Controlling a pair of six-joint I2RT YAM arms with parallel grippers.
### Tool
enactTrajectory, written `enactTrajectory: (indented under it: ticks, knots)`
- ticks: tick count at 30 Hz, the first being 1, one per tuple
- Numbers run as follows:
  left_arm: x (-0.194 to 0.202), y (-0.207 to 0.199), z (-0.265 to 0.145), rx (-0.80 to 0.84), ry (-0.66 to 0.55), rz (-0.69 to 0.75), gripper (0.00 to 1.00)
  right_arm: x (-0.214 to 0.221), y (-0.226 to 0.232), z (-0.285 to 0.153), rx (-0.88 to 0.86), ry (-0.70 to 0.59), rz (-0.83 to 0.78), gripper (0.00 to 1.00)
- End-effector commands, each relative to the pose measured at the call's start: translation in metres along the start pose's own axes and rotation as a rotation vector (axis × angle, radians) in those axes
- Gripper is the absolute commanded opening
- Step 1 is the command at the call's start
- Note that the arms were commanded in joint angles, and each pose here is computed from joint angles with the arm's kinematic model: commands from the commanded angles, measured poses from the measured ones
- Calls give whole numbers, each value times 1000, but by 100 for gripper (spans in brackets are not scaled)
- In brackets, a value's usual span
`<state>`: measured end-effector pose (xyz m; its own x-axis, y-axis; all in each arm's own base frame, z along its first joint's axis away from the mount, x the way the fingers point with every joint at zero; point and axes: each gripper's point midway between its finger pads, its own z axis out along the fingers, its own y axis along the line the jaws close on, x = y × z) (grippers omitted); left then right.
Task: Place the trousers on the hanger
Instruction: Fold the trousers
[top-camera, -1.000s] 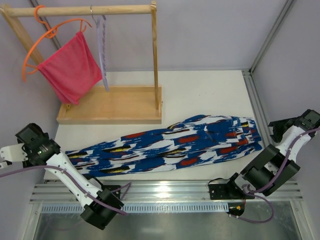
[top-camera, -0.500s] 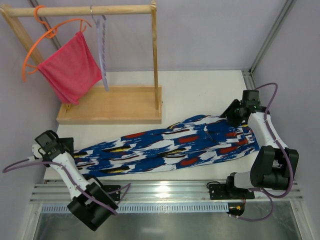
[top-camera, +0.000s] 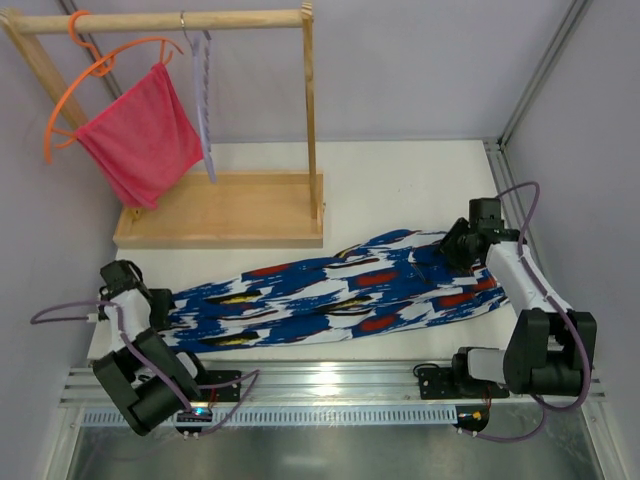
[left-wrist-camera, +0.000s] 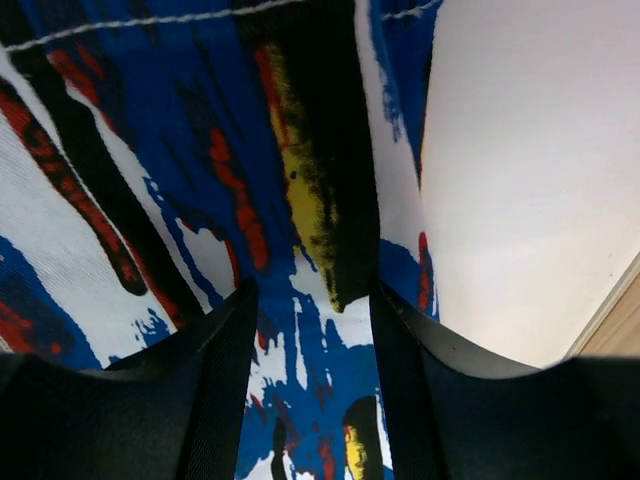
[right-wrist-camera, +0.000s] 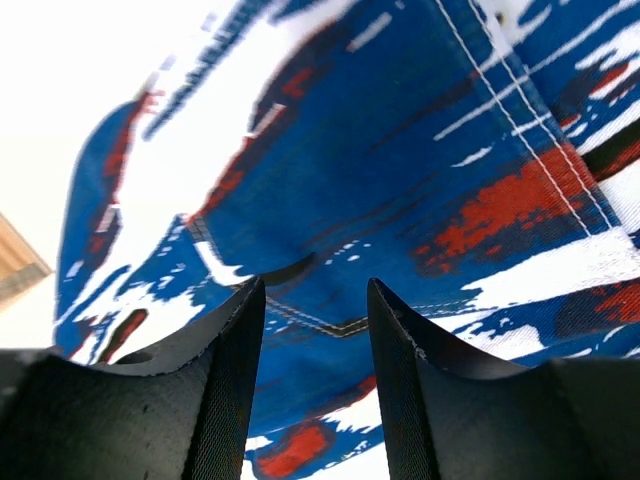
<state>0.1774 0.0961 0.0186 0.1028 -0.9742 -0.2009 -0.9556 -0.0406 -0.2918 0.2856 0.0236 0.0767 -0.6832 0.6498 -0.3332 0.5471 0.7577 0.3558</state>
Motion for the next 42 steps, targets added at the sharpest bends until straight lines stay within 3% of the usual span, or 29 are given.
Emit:
enactTrajectory:
  ticks: [1, 4, 10, 17, 22, 26, 30, 34, 37, 38, 39, 40, 42]
  knots:
    - [-1, -17, 15, -22, -47, 60, 49, -34, 31, -27, -102, -131, -12, 48]
    - [0, -27, 25, -91, -66, 132, 49, -46, 44, -46, -137, -160, -14, 48]
    - [-6, -50, 45, -121, -55, 136, 49, -59, 64, -77, -220, -224, -27, 49]
    - [-25, -115, 42, 7, -83, 105, 50, -78, 69, -70, -207, -276, -23, 50]
    - [-28, -137, 0, 54, -49, 120, 54, -72, 52, -58, -38, -133, -10, 48]
    - [-38, -144, -55, 128, -115, 72, 62, -90, 23, -85, 159, -215, 22, 48]
    - [-36, -147, -92, 312, -185, 40, 63, -78, -4, -81, 232, -226, 62, 48]
    - [2, -115, -77, 312, -118, 168, 63, -52, -32, -54, 213, -181, 108, 48]
    - [57, -125, -95, 378, -44, 387, 61, -47, -73, -62, 317, -137, 181, 43]
    - [96, -122, -105, 388, -20, 543, 62, -52, -83, -67, 351, -167, 210, 42]
    - [101, -113, -107, 344, -68, 604, 63, -56, -92, -71, 376, -201, 235, 42]
    - [133, -107, -114, 368, -40, 712, 65, -60, -102, -70, 374, -211, 279, 42]
    - [157, -100, -114, 392, 8, 711, 65, -48, -103, -66, 340, -151, 308, 41]
